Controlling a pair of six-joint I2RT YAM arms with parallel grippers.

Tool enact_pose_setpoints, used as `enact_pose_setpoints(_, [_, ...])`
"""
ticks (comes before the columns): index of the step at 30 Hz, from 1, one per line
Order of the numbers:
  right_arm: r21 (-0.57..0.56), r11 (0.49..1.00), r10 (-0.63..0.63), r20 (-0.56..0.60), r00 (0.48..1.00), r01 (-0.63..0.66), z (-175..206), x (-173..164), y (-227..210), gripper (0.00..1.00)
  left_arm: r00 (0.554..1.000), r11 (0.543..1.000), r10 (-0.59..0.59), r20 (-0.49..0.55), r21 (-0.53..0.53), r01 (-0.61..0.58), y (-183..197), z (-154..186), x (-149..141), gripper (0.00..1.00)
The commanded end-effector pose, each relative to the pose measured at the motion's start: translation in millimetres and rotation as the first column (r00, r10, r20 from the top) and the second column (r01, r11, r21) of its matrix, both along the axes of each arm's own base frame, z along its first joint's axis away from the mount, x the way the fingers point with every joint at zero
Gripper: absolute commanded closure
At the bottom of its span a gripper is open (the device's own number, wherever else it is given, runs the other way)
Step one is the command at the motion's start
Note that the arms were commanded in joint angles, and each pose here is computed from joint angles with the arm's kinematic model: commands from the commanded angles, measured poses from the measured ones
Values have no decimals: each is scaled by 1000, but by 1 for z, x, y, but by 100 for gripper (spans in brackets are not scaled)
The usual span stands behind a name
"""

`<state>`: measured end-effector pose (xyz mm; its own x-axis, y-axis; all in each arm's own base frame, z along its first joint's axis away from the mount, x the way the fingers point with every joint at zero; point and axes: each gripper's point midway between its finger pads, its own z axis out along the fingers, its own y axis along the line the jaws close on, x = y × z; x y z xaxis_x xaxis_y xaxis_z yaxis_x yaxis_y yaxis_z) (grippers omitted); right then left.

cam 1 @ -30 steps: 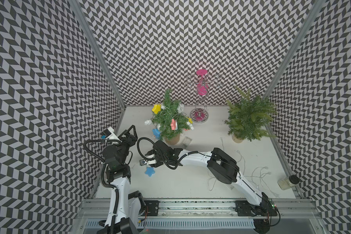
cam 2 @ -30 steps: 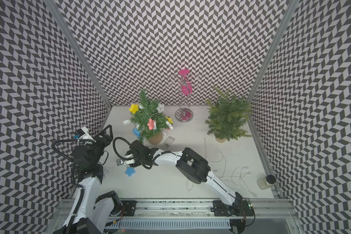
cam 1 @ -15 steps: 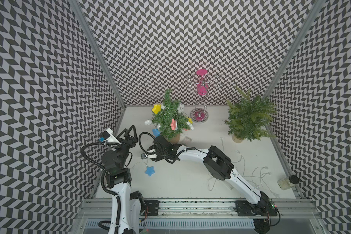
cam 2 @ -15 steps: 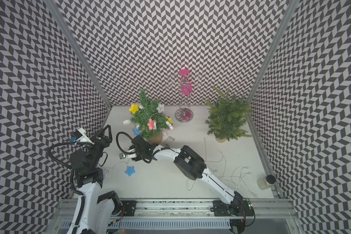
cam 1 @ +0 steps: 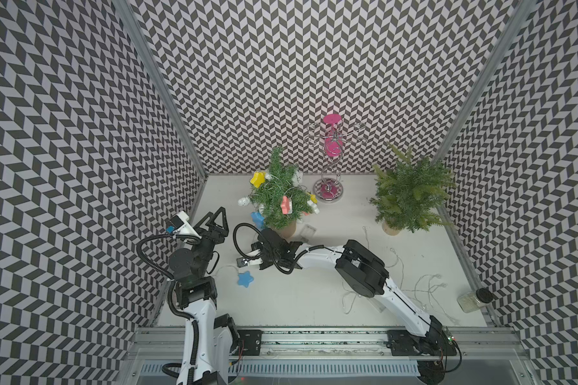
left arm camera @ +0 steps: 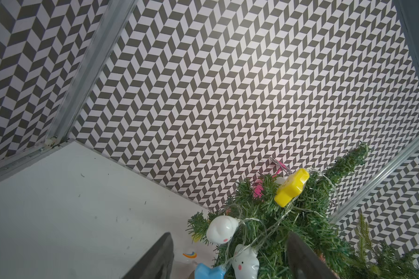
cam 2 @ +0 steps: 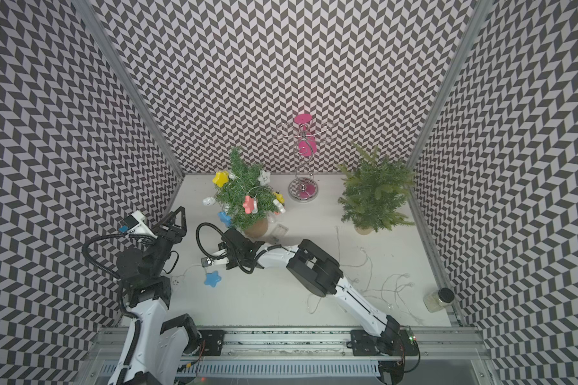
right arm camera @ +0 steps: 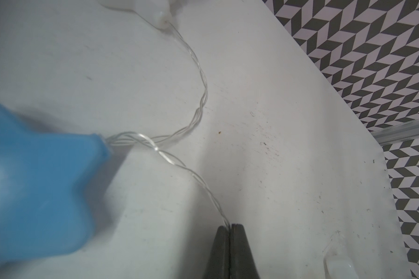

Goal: Wrap string light around the christmas tree
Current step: Pick up the light string from the center of the board.

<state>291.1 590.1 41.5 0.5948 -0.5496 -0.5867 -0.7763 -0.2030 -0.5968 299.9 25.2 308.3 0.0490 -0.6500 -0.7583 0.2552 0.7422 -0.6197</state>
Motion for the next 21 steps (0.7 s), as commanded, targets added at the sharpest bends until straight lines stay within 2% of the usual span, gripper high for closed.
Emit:
enact_pose_setpoints(1, [174,984,45,13,999,-46,95,-14,10,100,992,994,-108,68,-12,109,-15,13,-6,27])
enact_pose_setpoints(3, [218,974,70,-8,997,-67,120,-24,5,100,991,993,-118,67,-8,118,-17,15,-6,27])
enact_pose_setpoints(11, [356,932,96,-66,993,-66,197,-44,-12,100,996,999,-31,87,17,29,-11,34,-23,31])
enact_pose_setpoints(14, [376,925,84,-65,994,-54,209,-42,-14,100,996,999,-37,85,23,35,-13,38,-25,34])
enact_pose_setpoints(21, [403,914,90,-79,993,-51,226,-42,-10,100,996,999,-50,71,23,49,-17,33,-27,35])
